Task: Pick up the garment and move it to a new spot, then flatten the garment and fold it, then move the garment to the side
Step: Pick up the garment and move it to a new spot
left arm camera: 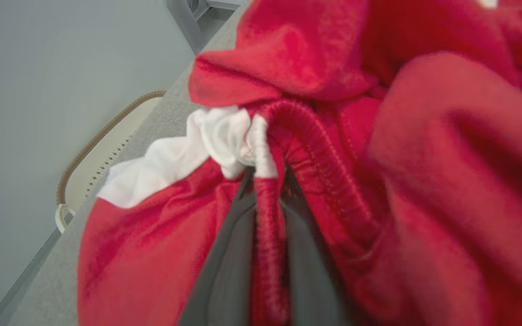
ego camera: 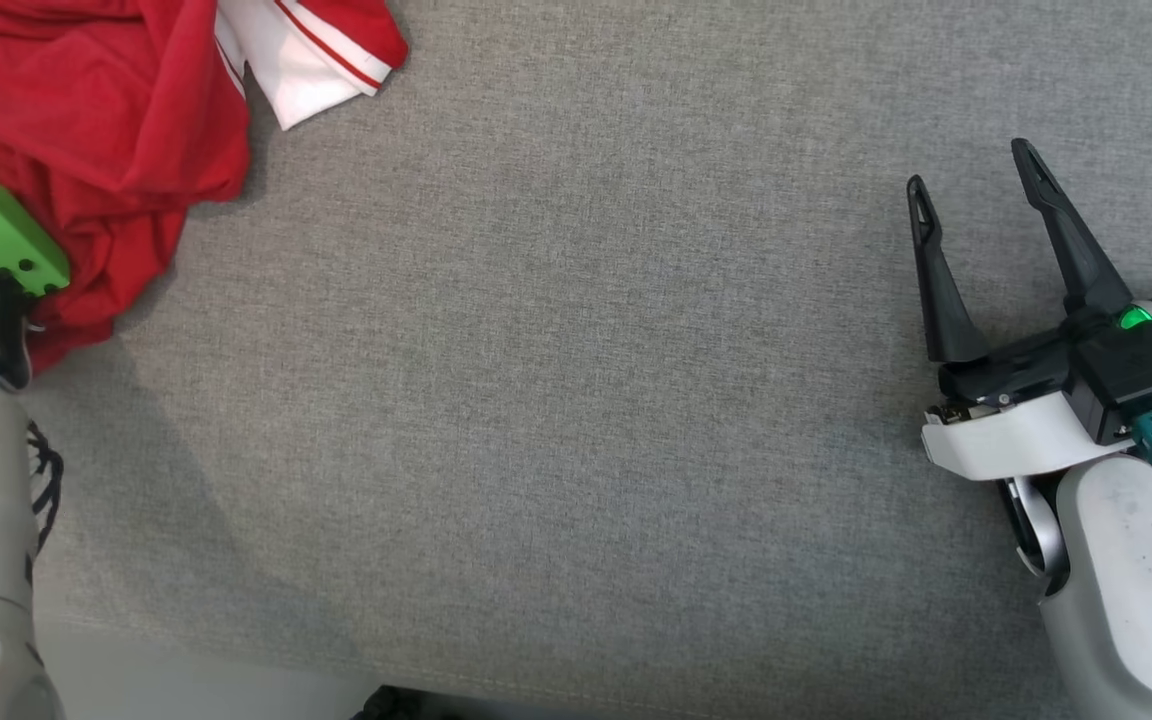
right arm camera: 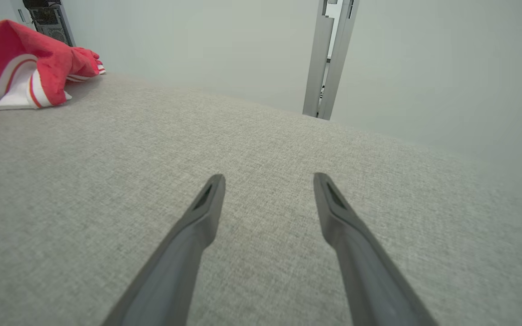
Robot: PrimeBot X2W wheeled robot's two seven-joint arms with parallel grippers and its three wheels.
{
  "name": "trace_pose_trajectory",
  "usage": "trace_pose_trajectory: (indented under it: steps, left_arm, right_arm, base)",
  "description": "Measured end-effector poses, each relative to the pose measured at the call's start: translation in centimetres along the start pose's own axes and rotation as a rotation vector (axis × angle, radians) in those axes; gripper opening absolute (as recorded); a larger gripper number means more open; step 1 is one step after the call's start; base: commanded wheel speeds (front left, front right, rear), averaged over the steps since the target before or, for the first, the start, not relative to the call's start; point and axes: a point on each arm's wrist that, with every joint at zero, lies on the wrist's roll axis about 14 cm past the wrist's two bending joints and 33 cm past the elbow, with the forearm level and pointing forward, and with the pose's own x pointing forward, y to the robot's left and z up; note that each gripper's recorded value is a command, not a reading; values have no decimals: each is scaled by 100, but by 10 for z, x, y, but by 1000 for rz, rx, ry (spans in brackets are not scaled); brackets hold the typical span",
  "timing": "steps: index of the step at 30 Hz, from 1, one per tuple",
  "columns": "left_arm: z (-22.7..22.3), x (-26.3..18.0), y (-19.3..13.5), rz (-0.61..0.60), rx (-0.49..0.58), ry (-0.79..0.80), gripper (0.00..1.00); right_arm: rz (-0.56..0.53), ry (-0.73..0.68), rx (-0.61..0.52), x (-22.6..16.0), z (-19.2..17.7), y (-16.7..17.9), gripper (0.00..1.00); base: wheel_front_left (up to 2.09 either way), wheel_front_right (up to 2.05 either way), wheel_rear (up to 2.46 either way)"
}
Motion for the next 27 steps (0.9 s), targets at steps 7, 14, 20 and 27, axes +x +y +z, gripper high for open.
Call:
trace_pose_trajectory:
  steps: [7,14,20,27]
  left_arm:
    - [75,-25,34,70,29,-317,0]
    - [173,-81,53,75,76,-635,0]
    - [252,-149,34,-13,136,-876,0]
    - [302,-220,-49,-239,168,-1043,0]
  right_arm:
    - [4,-19,18,-4,19,11,100]
    - [-1,-65,38,-17,54,26,100]
    - [-24,-119,37,-34,88,31,100]
    - [-92,-163,14,-62,117,18,100]
  base:
    - [0,0,0]
    - [0,0,0]
    - [0,0,0]
    - [0,0,0]
